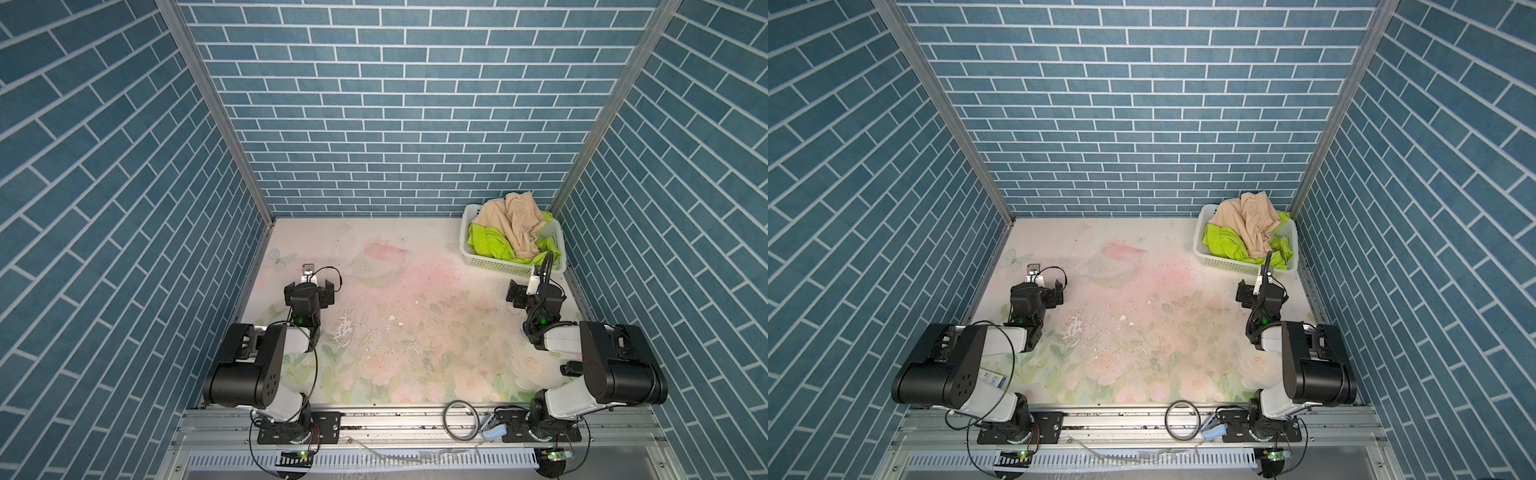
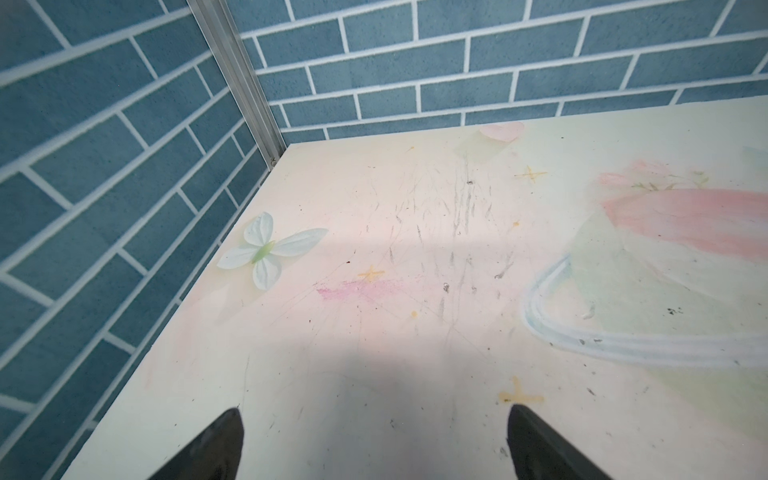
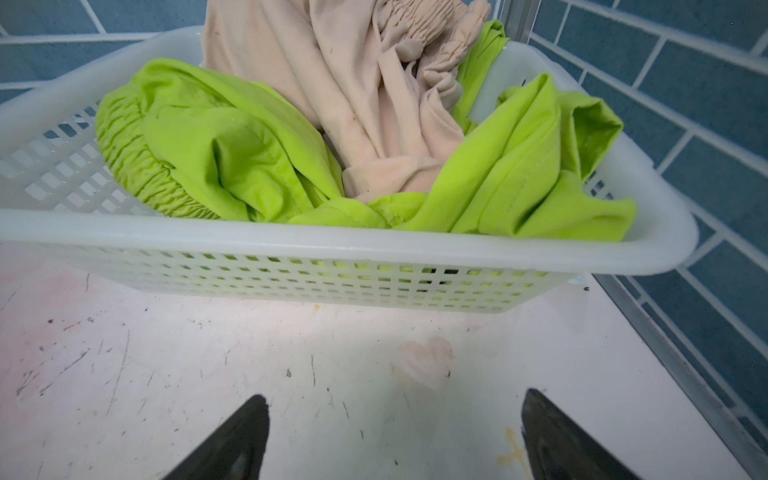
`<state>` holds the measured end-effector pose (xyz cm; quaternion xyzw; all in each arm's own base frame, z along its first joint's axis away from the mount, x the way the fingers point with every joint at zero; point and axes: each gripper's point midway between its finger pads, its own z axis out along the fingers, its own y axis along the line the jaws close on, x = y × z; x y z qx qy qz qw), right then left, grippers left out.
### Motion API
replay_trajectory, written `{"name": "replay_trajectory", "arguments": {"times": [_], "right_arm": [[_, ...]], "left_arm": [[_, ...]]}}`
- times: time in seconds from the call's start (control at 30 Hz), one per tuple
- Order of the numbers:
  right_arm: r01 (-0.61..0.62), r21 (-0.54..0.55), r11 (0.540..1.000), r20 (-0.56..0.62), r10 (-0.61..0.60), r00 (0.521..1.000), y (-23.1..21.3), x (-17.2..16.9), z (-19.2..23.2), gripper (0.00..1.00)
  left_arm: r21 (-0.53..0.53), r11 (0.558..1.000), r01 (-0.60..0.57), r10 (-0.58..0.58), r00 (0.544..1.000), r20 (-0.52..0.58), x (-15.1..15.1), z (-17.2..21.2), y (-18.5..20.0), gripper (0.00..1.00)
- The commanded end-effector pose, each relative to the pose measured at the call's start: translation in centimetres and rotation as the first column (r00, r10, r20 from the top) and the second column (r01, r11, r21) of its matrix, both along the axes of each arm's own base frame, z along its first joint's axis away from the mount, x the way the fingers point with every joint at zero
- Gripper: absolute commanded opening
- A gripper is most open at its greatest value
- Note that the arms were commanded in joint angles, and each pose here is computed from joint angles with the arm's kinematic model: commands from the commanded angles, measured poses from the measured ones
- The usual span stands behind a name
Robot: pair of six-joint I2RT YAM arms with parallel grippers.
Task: Fold and stack the shorts
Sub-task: 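Reach the right gripper into the basket and grasp the beige shorts waistband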
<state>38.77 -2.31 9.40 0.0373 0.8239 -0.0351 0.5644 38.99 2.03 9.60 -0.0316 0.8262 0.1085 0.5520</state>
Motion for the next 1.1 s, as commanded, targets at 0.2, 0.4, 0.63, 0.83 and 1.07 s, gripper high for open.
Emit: {"name": "replay_trajectory", "arguments": {"times": [0.2,0.4,0.63,0.83,1.07], "right_arm": [[-0.064,0.085,0.994,-0.002,0.065,0.998,1.8,1.5,9.2,0.89],[-0.136,0.074,0.988,-0.117,0.144,0.983,2.8,6.6,13.7,0.91],[-0.137,-0.002,0.991,-0.139,0.135,0.981,1.8,14.1,13.7,0.94],[-0.135,0.025,0.990,-0.185,0.138,0.973,0.9,18.9,10.7,0.94],[-0.169,0.093,0.981,-0.234,0.186,0.954,1.5,22.5,6.9,0.86]], "left_arm": [[-0.172,0.981,0.092,-0.108,0.990,-0.088,1.1,7.9,-3.6,1.00],[-0.174,0.959,0.225,-0.247,0.963,-0.112,0.0,12.2,-9.0,1.00],[-0.261,0.913,0.313,-0.330,0.944,-0.023,-2.7,15.3,-11.2,1.00],[-0.280,0.908,0.311,-0.333,0.943,-0.030,-4.4,15.5,-10.9,1.00],[-0.285,0.915,0.285,-0.314,0.947,-0.063,-5.1,14.7,-10.5,1.00]]}}
